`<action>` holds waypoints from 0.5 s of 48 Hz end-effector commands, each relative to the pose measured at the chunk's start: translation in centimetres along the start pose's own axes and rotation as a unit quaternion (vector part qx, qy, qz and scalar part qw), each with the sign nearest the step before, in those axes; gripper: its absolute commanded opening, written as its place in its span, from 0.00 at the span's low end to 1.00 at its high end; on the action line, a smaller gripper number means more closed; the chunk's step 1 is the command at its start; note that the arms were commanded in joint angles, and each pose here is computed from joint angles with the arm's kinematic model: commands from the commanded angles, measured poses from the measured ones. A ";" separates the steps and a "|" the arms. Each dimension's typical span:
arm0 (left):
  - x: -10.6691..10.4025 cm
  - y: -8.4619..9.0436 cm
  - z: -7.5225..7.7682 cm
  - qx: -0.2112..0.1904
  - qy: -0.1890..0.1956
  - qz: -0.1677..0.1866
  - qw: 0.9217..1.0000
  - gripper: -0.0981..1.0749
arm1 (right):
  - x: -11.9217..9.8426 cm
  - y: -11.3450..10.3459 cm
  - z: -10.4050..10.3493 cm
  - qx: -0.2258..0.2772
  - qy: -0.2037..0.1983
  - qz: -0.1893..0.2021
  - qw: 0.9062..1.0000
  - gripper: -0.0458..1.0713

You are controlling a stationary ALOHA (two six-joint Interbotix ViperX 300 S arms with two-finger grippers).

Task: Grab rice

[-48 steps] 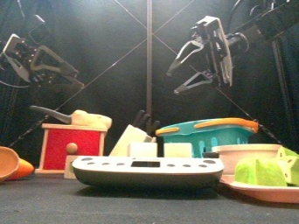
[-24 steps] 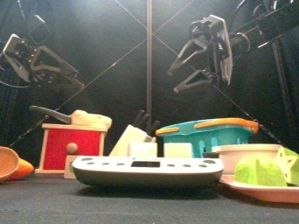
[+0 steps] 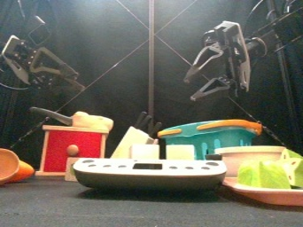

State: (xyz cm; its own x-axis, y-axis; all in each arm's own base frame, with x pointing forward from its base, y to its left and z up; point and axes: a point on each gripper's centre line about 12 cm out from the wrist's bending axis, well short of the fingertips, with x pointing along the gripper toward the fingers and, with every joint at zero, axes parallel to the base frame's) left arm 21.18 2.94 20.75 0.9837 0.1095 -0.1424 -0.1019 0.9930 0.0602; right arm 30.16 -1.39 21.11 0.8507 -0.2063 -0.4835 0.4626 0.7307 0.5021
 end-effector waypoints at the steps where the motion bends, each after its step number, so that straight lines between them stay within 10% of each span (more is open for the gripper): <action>1: 0.2 0.0 0.4 0.000 -0.005 0.001 1.000 0.90 | -0.5 0.1 0.4 0.018 -0.006 0.003 1.000 0.81; 13: 0.2 0.0 0.4 0.000 -0.006 0.000 1.000 0.90 | -0.6 0.4 1.8 0.091 -0.015 -0.001 0.996 0.81; 24: 0.2 0.0 0.4 0.000 -0.005 0.001 1.000 0.90 | -0.9 2.2 4.0 0.058 -0.047 0.025 0.997 0.81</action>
State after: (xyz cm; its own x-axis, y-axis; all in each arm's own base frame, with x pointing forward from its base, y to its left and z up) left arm 21.21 2.95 20.80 0.9839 0.1103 -0.1408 -0.1028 0.9929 0.0590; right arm 30.77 -2.04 22.85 0.8566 -0.2257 -0.4640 0.4936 0.6203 0.6096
